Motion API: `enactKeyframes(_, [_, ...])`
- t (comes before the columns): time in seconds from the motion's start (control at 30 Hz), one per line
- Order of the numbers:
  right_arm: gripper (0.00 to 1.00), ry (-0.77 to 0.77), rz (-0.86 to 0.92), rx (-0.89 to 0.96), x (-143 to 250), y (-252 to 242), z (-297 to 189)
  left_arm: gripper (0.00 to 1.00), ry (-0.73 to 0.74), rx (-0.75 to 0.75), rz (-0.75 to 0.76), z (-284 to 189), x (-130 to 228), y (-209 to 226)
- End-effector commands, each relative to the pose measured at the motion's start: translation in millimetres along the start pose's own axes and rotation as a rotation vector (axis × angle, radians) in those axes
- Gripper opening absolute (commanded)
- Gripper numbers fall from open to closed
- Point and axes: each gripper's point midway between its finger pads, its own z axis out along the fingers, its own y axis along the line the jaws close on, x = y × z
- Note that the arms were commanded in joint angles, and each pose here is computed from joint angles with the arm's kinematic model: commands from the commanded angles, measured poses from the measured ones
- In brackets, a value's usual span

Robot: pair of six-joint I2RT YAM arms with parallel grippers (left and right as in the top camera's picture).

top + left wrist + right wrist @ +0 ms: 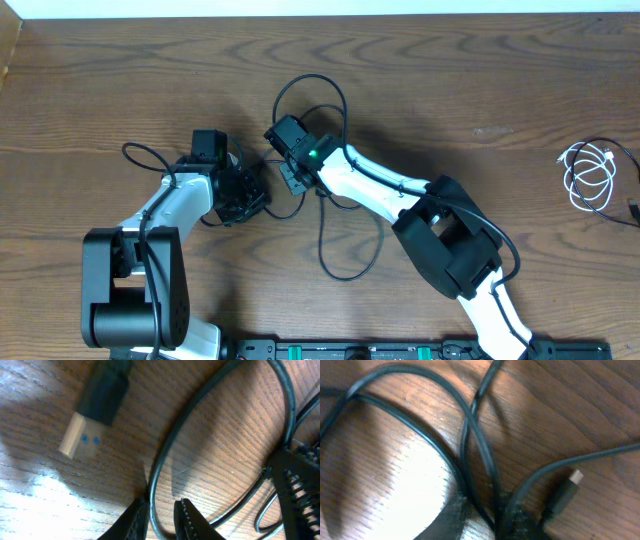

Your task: Untangle cables

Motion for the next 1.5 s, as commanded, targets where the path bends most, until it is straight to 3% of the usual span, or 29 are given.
enactKeyframes(0.0, [0.17,0.103,-0.056,-0.005,33,1,30,0.24,0.032,-0.101,-0.027,17,11,28])
enactKeyframes(0.1, [0.04,0.103,-0.056,-0.005,33,1,30,0.25,0.032,-0.101,-0.027,17,11,28])
enactKeyframes(0.17, [0.02,0.103,-0.056,-0.006,33,1,30,0.37,0.029,-0.098,-0.026,17,11,28])
enactKeyframes(0.3, [0.01,0.105,-0.057,-0.005,33,1,30,0.38,0.029,-0.096,-0.025,17,10,27])
enactKeyframes(0.53, [0.01,0.113,-0.131,-0.098,30,8,22,0.54,0.125,0.277,0.195,-5,22,-40])
enactKeyframes(0.83, [0.01,0.024,-0.142,-0.132,-7,-21,-37,0.72,-0.157,0.454,0.206,-75,-38,-60])
enactKeyframes(0.97, [0.01,-0.053,-0.17,-0.142,-27,-32,-75,0.74,-0.308,0.336,0.136,-87,-73,-28])
enactKeyframes(1.13, [0.01,-0.165,-0.222,-0.148,-48,-37,-123,0.75,-0.415,0.062,0.03,-83,-93,28])
enactKeyframes(1.47, [0.01,-0.301,-0.168,0.072,-75,-97,-176,0.75,-0.425,0.055,0.029,-83,-95,29])
